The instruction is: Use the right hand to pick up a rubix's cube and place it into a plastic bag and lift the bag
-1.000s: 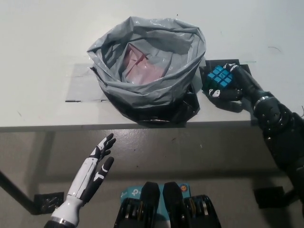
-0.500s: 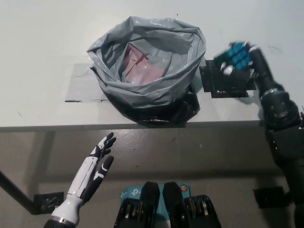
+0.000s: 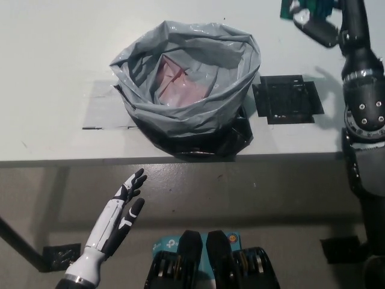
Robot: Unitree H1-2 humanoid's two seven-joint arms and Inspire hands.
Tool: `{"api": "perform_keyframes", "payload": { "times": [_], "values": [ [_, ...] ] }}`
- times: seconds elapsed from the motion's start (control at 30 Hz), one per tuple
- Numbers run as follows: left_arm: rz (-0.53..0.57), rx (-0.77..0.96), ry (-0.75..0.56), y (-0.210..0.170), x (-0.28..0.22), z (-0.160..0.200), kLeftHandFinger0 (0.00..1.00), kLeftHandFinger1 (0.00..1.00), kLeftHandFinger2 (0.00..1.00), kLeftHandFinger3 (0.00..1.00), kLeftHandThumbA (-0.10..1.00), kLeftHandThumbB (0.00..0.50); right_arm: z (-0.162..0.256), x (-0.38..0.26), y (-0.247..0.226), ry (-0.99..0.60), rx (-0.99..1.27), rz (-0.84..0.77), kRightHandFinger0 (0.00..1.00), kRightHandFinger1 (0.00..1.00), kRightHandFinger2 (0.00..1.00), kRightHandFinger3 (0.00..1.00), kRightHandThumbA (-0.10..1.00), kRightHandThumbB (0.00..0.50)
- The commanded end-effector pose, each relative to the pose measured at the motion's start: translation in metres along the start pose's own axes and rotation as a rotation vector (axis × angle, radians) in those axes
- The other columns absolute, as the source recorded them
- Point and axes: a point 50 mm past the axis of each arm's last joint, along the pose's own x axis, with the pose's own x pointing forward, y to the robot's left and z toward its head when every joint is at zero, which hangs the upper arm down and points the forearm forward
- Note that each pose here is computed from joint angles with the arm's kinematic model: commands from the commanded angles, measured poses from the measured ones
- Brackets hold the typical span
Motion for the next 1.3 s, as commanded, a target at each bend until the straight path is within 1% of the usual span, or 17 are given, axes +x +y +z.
{"api": "perform_keyframes", "payload": {
  "times": [0.0, 0.2, 0.27, 0.33, 0.5, 0.63, 0.73, 0.77, 0.8, 0.83, 0.87, 0.9, 0.93, 0.97, 1.03, 1.07, 1.27],
  "values": [
    [-0.011, -0.002, -0.033, 0.004, 0.0, 0.007, 1.0, 1.0, 1.0, 1.0, 0.98, 0.142, 0.093, 0.043, 0.029, -0.274, 0.006, 0.081, 0.13, 0.54, 0.88, 0.92, -0.1, 0.179],
    [-0.011, 0.001, -0.04, 0.005, 0.001, 0.009, 1.0, 1.0, 1.0, 1.0, 0.97, 0.139, 0.087, 0.059, 0.074, -0.261, -0.133, 0.213, 0.16, 0.52, 0.86, 0.89, -0.1, 0.202],
    [-0.014, -0.007, -0.038, 0.003, 0.001, 0.01, 1.0, 1.0, 1.0, 1.0, 0.96, 0.141, 0.08, 0.064, 0.099, -0.227, -0.168, 0.267, 0.05, 0.43, 0.81, 0.85, -0.1, 0.186],
    [-0.018, -0.009, -0.039, 0.003, 0.001, 0.01, 1.0, 1.0, 1.0, 1.0, 0.96, 0.141, 0.077, 0.066, 0.108, -0.217, -0.184, 0.284, 0.01, 0.4, 0.8, 0.84, -0.1, 0.181],
    [-0.021, -0.009, -0.033, 0.002, 0.001, 0.012, 1.0, 1.0, 1.0, 1.0, 0.96, 0.153, 0.066, 0.072, 0.136, -0.217, -0.266, 0.333, 0.0, 0.4, 0.78, 0.84, -0.1, 0.188],
    [-0.024, 0.0, -0.041, 0.002, 0.005, 0.014, 1.0, 1.0, 1.0, 1.0, 0.97, 0.158, 0.054, 0.073, 0.151, -0.207, -0.349, 0.369, 0.0, 0.28, 0.67, 0.75, -0.1, 0.184],
    [-0.024, -0.001, -0.041, 0.003, 0.006, 0.015, 1.0, 1.0, 1.0, 1.0, 0.97, 0.17, 0.044, 0.07, 0.153, -0.198, -0.378, 0.378, 0.0, 0.29, 0.69, 0.75, -0.1, 0.199],
    [-0.026, -0.002, -0.043, 0.004, 0.007, 0.016, 1.0, 1.0, 1.0, 1.0, 0.97, 0.172, 0.037, 0.066, 0.154, -0.186, -0.413, 0.378, 0.0, 0.31, 0.69, 0.78, -0.03, 0.238],
    [-0.027, -0.002, -0.045, 0.004, 0.007, 0.016, 1.0, 1.0, 1.0, 1.0, 0.96, 0.172, 0.034, 0.065, 0.154, -0.18, -0.427, 0.377, 0.0, 0.3, 0.65, 0.75, -0.01, 0.244],
    [-0.031, -0.001, -0.046, 0.005, 0.007, 0.017, 1.0, 1.0, 1.0, 1.0, 0.96, 0.171, 0.029, 0.062, 0.154, -0.152, -0.467, 0.401, 0.13, 0.42, 0.79, 0.95, 0.28, 0.312],
    [-0.034, -0.001, -0.047, 0.005, 0.008, 0.017, 1.0, 1.0, 1.0, 1.0, 0.96, 0.171, 0.027, 0.061, 0.153, -0.131, -0.48, 0.427, 0.36, 0.67, 1.0, 1.0, 0.41, 0.366],
    [-0.039, -0.001, -0.052, 0.006, 0.008, 0.017, 1.0, 1.0, 1.0, 1.0, 0.96, 0.168, 0.022, 0.06, 0.151, -0.1, -0.485, 0.484, 0.77, 1.0, 1.0, 1.0, 0.54, 0.413],
    [-0.041, -0.001, -0.053, 0.006, 0.008, 0.017, 1.0, 1.0, 1.0, 1.0, 0.96, 0.168, 0.019, 0.058, 0.149, -0.082, -0.491, 0.527, 1.0, 1.0, 1.0, 1.0, 0.65, 0.46],
    [-0.043, 0.0, -0.054, 0.006, 0.008, 0.017, 1.0, 1.0, 1.0, 1.0, 0.96, 0.169, 0.018, 0.058, 0.148, -0.072, -0.494, 0.555, 1.0, 1.0, 1.0, 1.0, 0.67, 0.492],
    [-0.043, -0.001, -0.054, 0.006, 0.008, 0.016, 1.0, 1.0, 1.0, 1.0, 0.96, 0.163, 0.013, 0.056, 0.144, -0.067, -0.492, 0.598, 1.0, 1.0, 1.0, 1.0, 0.73, 0.498],
    [-0.039, -0.004, -0.052, 0.005, 0.007, 0.015, 1.0, 1.0, 1.0, 1.0, 0.95, 0.167, 0.01, 0.055, 0.142, -0.073, -0.496, 0.614, 1.0, 1.0, 1.0, 1.0, 0.83, 0.5],
    [-0.04, -0.015, -0.05, 0.003, 0.007, 0.014, 1.0, 1.0, 1.0, 1.0, 0.94, 0.161, 0.018, 0.059, 0.132, -0.097, -0.491, 0.637, 1.0, 1.0, 1.0, 1.0, 0.9, 0.5]
  ]
}}
